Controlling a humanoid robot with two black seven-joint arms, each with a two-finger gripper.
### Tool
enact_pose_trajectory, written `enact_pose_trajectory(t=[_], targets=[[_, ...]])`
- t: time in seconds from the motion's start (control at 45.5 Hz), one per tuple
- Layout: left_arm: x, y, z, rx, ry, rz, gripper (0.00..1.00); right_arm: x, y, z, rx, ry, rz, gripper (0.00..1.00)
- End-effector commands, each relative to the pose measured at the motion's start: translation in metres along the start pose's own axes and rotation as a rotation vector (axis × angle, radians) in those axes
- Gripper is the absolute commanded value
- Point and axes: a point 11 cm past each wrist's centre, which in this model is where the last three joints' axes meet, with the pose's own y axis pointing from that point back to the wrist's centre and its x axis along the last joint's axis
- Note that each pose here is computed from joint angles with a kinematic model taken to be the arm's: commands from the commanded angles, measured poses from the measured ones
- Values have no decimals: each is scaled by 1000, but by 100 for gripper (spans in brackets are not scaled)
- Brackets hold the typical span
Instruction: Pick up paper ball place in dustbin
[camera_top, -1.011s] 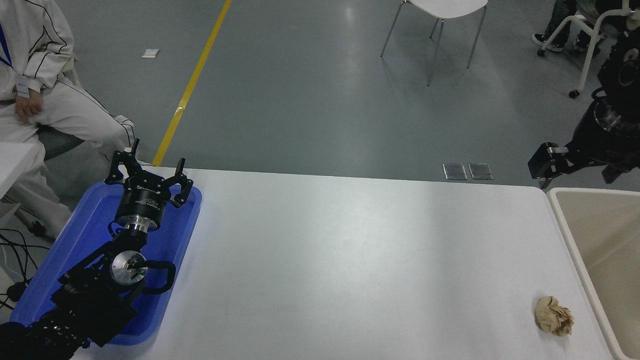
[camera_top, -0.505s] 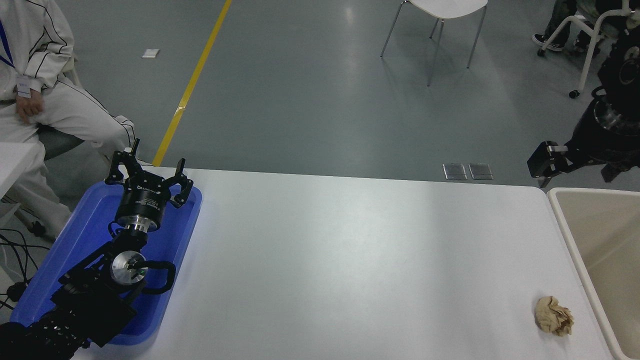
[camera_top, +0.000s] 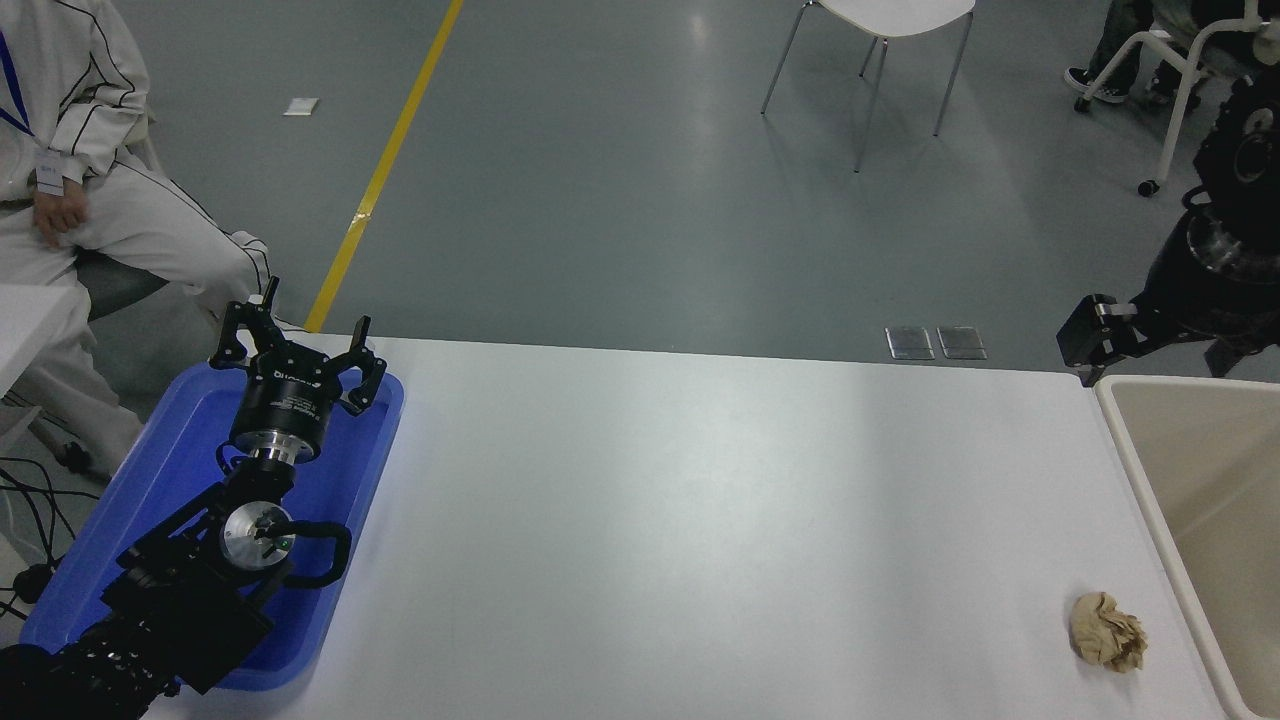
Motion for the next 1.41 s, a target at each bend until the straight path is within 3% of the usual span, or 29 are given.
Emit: enact_pose_trajectory(t=[0.0, 0.637, 1.187, 1.385], targets=[[0, 0, 0, 0, 1, 0, 100, -5, -9, -2, 10, -8, -28, 100], [0, 0, 0, 0, 1, 0, 100, -46, -70, -3, 51, -33, -191, 100], [0, 0, 0, 0, 1, 0, 100, -82, -159, 13, -21, -33, -45, 98], [0, 0, 0, 0, 1, 0, 100, -103, -192, 16, -34, -50, -66, 99]])
